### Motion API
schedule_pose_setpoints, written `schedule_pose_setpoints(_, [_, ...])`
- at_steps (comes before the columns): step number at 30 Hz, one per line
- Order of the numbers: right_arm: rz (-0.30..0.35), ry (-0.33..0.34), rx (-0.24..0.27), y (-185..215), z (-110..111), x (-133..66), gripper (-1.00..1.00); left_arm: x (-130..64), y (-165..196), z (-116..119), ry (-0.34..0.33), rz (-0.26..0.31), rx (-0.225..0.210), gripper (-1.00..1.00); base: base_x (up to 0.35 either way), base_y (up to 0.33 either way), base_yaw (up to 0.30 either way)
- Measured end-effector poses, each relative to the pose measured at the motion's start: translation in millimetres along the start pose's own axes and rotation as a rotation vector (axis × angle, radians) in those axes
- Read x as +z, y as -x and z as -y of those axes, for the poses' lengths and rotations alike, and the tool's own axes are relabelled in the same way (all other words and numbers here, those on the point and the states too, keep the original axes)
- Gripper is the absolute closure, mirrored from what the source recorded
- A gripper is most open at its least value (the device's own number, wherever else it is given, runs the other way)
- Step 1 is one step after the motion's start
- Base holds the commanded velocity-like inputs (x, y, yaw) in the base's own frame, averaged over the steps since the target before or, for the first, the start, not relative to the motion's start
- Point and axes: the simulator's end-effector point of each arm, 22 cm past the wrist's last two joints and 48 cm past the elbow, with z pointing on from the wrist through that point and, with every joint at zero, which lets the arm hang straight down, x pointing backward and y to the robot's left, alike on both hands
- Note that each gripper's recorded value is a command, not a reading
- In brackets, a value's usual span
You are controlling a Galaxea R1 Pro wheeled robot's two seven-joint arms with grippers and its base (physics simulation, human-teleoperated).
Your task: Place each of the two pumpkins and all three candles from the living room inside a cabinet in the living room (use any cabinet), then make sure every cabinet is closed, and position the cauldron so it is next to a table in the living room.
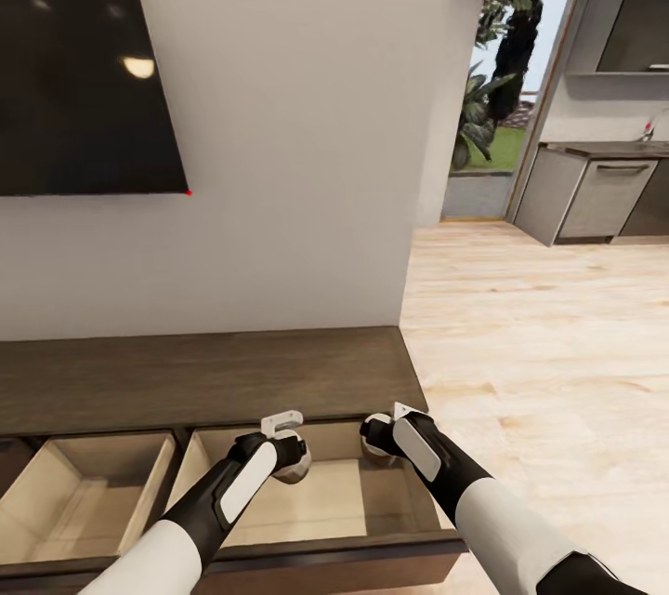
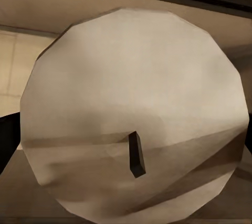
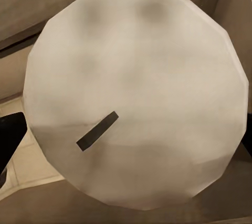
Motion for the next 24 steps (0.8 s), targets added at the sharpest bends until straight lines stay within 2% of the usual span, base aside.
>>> schedule_pose_setpoints(5, [0.000,0.000,-0.001,-5,3,8.0,1.00,7.7,4,-2,0.001,0.048,-0.024,1.00,0.000,0.000,0.000])
schedule_pose_setpoints(11, [0.010,0.000,0.000,-10,6,17.8,1.00,17.2,-1,-4,-0.001,0.058,-0.029,1.00,0.000,0.000,0.000])
schedule_pose_setpoints(13, [0.033,-0.001,-0.014,-10,5,21.5,1.00,20.4,-3,-4,-0.001,0.058,-0.026,1.00,0.000,0.000,0.000])
schedule_pose_setpoints(17, [0.069,-0.010,-0.074,-16,3,29.4,1.00,26.9,-9,-6,-0.001,0.058,-0.023,1.00,0.000,0.000,0.000])
schedule_pose_setpoints(24, [0.064,-0.041,-0.089,-32,20,46.5,1.00,38.3,-20,-10,0.004,0.045,-0.025,1.00,0.000,0.000,0.000])
